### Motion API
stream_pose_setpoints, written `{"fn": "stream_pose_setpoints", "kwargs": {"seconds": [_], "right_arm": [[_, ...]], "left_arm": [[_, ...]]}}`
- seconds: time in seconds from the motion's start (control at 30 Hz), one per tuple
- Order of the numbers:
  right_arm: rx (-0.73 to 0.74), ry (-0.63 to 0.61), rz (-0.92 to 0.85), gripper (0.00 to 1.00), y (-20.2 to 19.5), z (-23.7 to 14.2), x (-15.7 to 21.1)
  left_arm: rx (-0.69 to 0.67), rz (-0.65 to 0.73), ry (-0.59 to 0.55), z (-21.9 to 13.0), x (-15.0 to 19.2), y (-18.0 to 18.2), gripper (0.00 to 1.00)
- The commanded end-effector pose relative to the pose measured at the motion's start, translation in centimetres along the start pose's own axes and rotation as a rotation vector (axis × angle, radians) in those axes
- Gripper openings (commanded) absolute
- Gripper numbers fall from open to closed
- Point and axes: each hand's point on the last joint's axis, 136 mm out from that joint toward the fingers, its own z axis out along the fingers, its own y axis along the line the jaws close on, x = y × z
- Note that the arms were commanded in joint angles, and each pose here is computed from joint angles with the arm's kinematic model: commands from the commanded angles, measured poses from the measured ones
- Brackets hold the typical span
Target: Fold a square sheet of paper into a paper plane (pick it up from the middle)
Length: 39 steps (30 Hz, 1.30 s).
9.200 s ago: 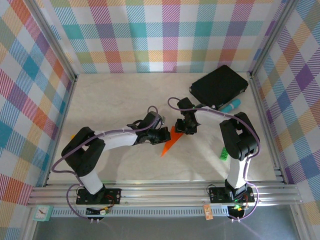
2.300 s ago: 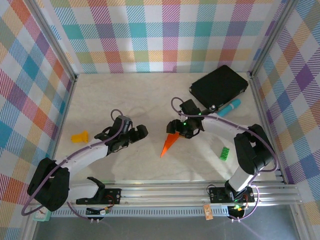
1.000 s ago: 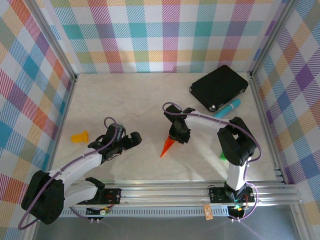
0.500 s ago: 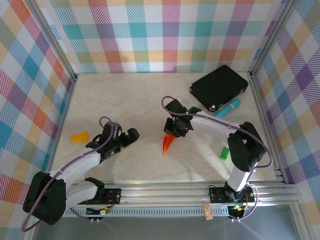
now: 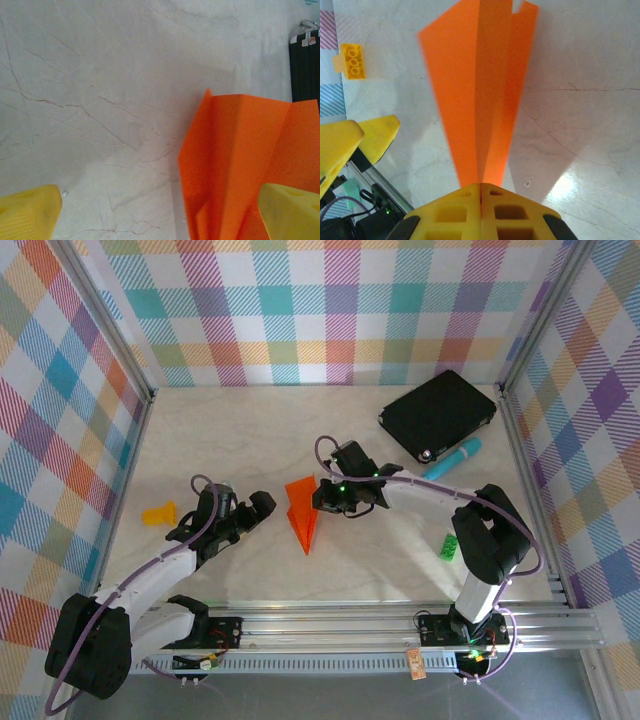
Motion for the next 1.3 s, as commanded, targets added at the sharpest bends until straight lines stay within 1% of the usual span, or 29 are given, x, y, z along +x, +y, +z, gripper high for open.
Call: {"fn": "stream_pose_setpoints", "kwargs": {"seconds": [0.0,0.17,0.37,0.6,0.73,1.0,1.07,1.2,1.27], "right_arm": [[-0.039,0.036,-0.037,0.07,-0.1,1.2,0.7],[0.013,0.039,-0.013,0.07,-2.6,1.8,1.3],[0.087,0.025,0.027,0.07,-5.7,1.7,1.6],[0.119,0.013,0.043,0.08,-7.1,1.4,1.9],[0.136,0.007,0.052,0.09,-7.6,1.2,1.9],[0.131,0.012,0.06,0.11,-7.8,1.1,2.1],[0.132,0.012,0.061,0.11,-7.9,1.1,2.1],[0.133,0.011,0.061,0.11,-7.9,1.0,2.0],[0.133,0.012,0.062,0.11,-8.0,1.0,2.1]], "left_arm": [[0.039,-0.018,0.0,0.0,-0.2,-0.6,0.99],[0.065,-0.029,0.052,0.8,0.7,-0.8,0.96],[0.119,-0.038,0.124,1.9,1.9,-1.8,0.89],[0.157,0.002,0.191,3.4,3.4,-3.7,0.87],[0.164,0.027,0.235,4.7,4.6,-4.6,0.82],[0.201,0.055,0.32,7.4,6.5,-6.4,0.67],[0.206,0.059,0.335,7.9,6.8,-6.8,0.61],[0.183,0.063,0.352,8.9,7.2,-6.4,0.45],[0.178,0.066,0.362,9.2,7.3,-6.3,0.39]]}}
